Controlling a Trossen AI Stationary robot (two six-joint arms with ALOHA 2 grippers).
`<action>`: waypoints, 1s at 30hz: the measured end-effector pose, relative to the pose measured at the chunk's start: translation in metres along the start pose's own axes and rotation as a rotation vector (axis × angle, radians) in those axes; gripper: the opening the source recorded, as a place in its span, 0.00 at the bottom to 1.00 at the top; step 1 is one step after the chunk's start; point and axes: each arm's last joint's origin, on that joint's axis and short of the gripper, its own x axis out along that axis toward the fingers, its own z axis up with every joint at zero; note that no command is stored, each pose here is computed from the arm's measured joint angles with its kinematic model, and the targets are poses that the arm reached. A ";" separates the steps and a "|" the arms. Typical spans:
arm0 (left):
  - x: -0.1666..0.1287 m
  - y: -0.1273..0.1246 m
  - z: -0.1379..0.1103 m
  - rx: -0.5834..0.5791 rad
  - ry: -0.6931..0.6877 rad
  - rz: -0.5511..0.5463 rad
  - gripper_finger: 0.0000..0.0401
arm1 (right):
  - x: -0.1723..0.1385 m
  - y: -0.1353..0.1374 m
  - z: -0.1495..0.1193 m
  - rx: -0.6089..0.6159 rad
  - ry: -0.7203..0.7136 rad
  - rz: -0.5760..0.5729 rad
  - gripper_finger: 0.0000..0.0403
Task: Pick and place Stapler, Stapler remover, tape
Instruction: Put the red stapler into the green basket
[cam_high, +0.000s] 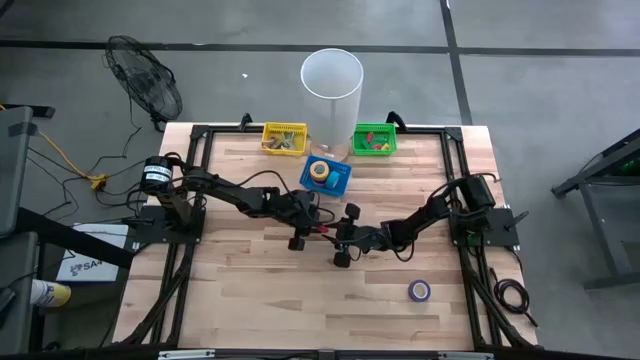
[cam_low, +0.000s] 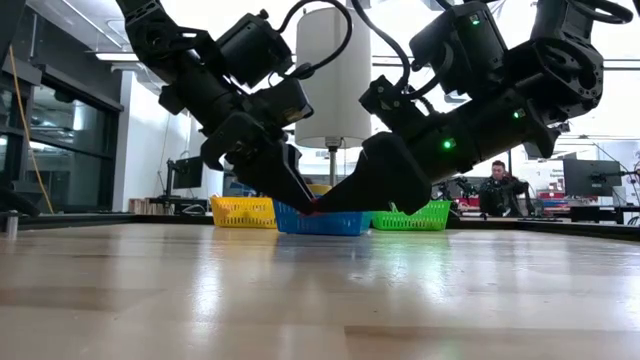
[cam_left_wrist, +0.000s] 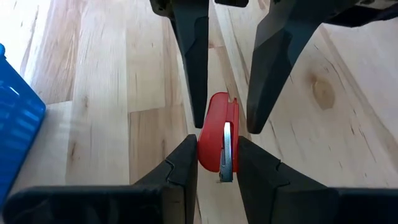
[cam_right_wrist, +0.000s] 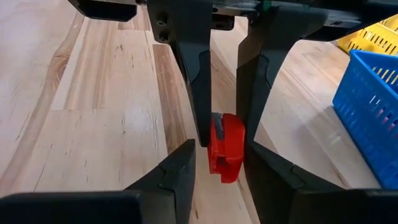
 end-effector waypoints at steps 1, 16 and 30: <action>0.000 0.000 0.000 0.000 -0.003 0.001 0.20 | 0.000 0.000 0.000 0.000 0.000 0.000 0.31; 0.000 0.000 0.002 0.000 -0.016 0.003 0.20 | 0.000 0.000 0.000 0.004 -0.002 -0.007 0.27; 0.000 0.001 0.001 -0.004 -0.011 0.008 0.20 | 0.000 -0.001 0.000 0.012 -0.001 -0.009 0.12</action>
